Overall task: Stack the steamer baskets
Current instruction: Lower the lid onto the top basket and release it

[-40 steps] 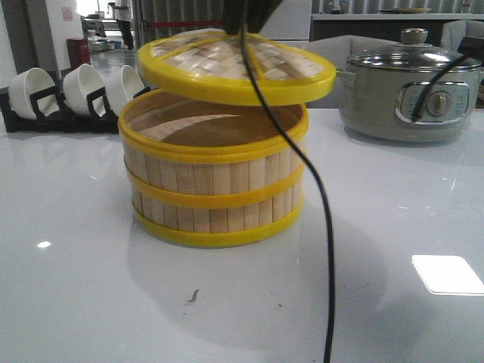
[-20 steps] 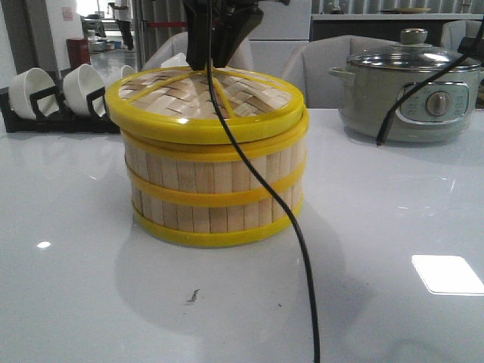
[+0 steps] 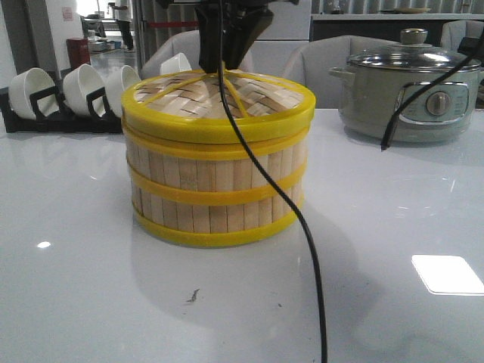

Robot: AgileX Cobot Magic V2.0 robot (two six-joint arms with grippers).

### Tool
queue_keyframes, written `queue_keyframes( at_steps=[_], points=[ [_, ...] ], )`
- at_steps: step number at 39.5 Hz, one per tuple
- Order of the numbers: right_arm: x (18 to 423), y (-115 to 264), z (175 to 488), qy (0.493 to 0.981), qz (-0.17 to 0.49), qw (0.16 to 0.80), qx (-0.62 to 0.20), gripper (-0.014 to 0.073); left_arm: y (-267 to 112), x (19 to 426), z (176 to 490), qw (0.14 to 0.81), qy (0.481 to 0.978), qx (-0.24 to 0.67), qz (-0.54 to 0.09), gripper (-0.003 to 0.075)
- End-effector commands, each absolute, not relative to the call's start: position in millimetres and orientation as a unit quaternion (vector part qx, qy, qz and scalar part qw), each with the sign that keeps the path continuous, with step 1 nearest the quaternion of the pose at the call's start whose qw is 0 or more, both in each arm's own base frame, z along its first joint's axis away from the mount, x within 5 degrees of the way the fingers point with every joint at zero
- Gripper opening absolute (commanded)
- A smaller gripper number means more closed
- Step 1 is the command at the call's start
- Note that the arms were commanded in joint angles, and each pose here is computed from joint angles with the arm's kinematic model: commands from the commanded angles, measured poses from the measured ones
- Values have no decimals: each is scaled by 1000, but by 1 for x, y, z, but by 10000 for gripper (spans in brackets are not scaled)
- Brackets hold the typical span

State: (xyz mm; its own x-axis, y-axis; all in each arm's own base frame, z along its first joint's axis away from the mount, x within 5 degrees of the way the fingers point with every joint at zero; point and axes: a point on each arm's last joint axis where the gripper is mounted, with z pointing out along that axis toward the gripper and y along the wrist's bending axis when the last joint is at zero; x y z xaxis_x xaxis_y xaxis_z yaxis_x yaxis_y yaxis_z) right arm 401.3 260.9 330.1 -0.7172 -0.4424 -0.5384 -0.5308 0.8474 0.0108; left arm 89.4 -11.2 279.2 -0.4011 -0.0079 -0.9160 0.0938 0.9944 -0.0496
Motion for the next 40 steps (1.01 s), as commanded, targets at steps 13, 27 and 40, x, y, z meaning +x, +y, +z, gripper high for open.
queue_keyframes(
  at_steps=[13,27,40],
  points=[
    [397,252,367,904,92,329,-258,36,-13,92,295,586,808,28,-58,85],
    [397,252,367,904,92,328,-258,39,-13,92,295,586,808,28,-58,85],
    [397,252,372,899,96,343,-256,348,-13,92,295,586,808,28,-58,85]
  ],
)
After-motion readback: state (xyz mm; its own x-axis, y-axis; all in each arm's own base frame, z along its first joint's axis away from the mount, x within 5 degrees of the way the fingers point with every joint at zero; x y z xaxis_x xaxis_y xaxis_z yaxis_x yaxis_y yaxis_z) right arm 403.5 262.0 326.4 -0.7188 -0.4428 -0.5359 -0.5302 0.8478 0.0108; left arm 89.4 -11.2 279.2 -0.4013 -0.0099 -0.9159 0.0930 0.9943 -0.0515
